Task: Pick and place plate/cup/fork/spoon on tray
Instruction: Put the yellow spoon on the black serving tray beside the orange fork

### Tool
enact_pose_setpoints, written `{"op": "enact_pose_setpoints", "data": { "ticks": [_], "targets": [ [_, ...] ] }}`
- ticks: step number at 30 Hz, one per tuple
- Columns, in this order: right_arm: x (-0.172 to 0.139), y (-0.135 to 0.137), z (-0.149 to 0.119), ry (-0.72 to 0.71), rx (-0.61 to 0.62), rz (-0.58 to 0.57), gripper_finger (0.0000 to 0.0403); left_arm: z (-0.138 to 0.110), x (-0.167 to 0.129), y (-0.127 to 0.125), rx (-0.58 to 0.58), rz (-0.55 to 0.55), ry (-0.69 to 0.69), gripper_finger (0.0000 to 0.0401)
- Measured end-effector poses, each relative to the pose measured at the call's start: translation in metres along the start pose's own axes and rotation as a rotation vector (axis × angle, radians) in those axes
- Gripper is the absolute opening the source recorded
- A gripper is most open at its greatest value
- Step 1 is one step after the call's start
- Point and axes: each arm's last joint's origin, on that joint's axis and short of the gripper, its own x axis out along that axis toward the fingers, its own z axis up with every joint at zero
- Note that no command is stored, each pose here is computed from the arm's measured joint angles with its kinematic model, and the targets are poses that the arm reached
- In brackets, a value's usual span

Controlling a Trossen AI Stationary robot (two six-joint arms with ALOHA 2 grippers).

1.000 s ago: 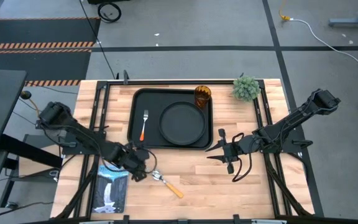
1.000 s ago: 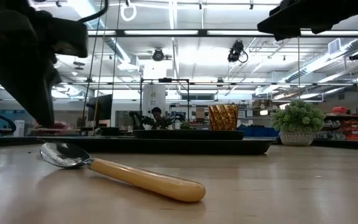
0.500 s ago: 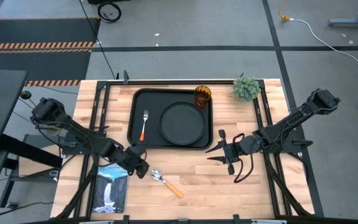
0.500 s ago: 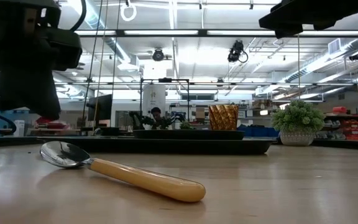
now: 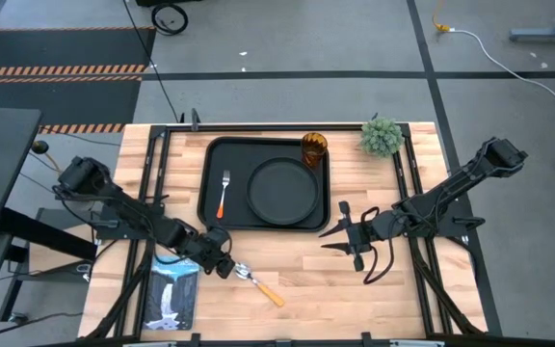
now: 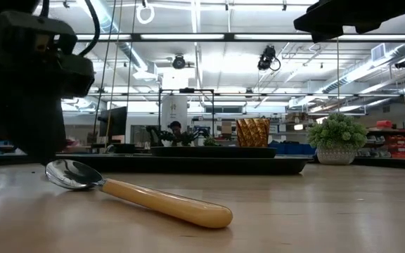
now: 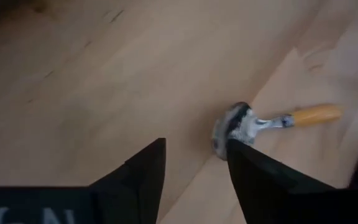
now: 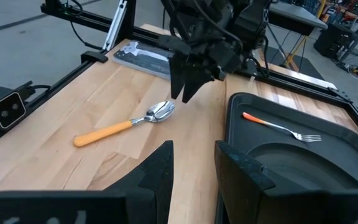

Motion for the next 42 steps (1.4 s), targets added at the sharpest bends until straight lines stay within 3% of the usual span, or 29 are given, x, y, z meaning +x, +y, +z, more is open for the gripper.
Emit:
{"op": "enact_pose_setpoints", "data": {
  "ticks": [12, 42],
  "targets": [
    [0.000, 0.000, 0.000, 0.000, -0.001, 0.002, 0.0123, -0.005, 0.019, -0.001, 0.013, -0.030, 0.036, 0.0172],
    [0.000, 0.000, 0.000, -0.001, 0.000, 0.001, 0.0123, -0.004, 0.020, -0.001, -0.036, -0.018, -0.004, 0.0037]
  ]
}}
